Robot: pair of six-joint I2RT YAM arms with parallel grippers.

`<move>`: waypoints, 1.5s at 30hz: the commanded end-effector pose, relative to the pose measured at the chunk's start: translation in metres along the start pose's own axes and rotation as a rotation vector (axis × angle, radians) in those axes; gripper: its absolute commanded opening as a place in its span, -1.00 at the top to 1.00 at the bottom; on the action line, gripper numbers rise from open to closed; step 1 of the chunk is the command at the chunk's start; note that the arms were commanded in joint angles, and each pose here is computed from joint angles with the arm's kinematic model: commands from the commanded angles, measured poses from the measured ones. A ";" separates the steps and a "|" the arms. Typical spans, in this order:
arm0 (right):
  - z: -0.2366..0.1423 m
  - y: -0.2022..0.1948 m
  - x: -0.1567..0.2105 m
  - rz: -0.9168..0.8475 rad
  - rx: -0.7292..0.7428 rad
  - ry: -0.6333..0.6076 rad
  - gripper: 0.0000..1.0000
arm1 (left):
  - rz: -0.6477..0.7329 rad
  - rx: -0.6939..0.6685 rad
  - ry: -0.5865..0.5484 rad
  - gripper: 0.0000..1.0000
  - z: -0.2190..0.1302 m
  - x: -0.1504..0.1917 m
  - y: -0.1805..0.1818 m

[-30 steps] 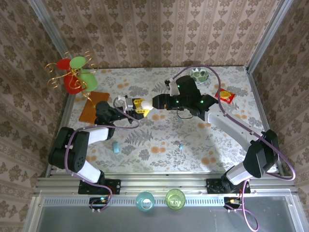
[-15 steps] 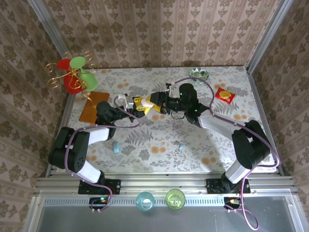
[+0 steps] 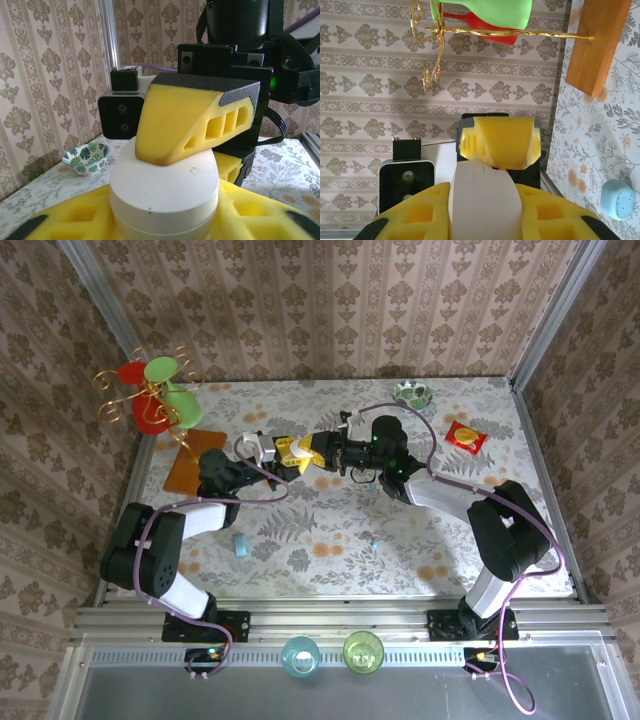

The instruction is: Insert the wireless bluetooth earbuds into the charging case

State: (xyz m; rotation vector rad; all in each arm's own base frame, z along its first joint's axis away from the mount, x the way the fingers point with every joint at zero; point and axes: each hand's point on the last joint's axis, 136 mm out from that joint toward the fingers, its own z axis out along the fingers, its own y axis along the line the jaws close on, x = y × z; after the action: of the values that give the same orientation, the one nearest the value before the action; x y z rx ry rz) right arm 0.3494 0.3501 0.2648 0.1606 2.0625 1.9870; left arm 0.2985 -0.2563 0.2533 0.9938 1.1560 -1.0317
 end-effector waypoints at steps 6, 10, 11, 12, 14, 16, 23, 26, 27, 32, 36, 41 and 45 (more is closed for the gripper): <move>-0.049 -0.054 -0.042 -0.061 0.239 -0.181 0.70 | 0.065 -0.070 -0.014 -0.77 -0.011 -0.007 0.008; -0.098 -0.110 -0.069 -0.119 0.518 -0.314 0.70 | 0.068 -0.111 0.007 -0.97 -0.018 0.005 0.010; -0.108 -0.122 -0.074 -0.136 0.578 -0.334 0.70 | 0.066 -0.116 0.013 -1.00 -0.019 0.009 0.010; -0.118 -0.134 -0.078 -0.148 0.635 -0.348 0.70 | 0.066 -0.115 0.018 -1.00 -0.020 0.012 0.008; -0.133 -0.151 -0.086 -0.166 0.713 -0.364 0.70 | 0.060 -0.116 0.025 -1.00 -0.021 0.016 0.006; -0.145 -0.168 -0.094 -0.179 0.787 -0.374 0.70 | 0.062 -0.117 0.031 -1.00 -0.022 0.019 0.005; -0.152 -0.216 -0.115 -0.127 0.854 -0.349 0.68 | 0.071 -0.109 0.033 -1.00 -0.022 0.020 0.002; -0.149 -0.231 -0.119 -0.112 0.869 -0.336 0.67 | 0.076 -0.110 0.030 -1.00 -0.023 0.018 0.001; -0.151 -0.237 -0.120 -0.111 0.887 -0.337 0.67 | 0.079 -0.110 0.029 -1.00 -0.023 0.017 0.001; -0.163 -0.259 -0.120 -0.078 0.940 -0.335 0.60 | 0.087 -0.113 0.027 -1.00 -0.025 0.015 0.000; -0.177 -0.262 -0.117 -0.071 0.972 -0.352 0.37 | 0.092 -0.117 0.024 -1.00 -0.026 0.013 0.000; -0.195 -0.256 -0.116 -0.069 1.001 -0.378 0.23 | 0.089 -0.117 0.023 -1.00 -0.025 0.013 0.001; -0.205 -0.255 -0.113 -0.081 1.043 -0.378 0.14 | 0.087 -0.114 0.021 -1.00 -0.024 0.012 0.002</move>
State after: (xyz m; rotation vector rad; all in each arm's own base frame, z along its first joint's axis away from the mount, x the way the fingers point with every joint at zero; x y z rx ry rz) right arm 0.4400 0.1235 0.0285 0.5816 2.4981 0.6874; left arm 0.2970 -0.2362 0.2287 0.9485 1.2114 -0.9093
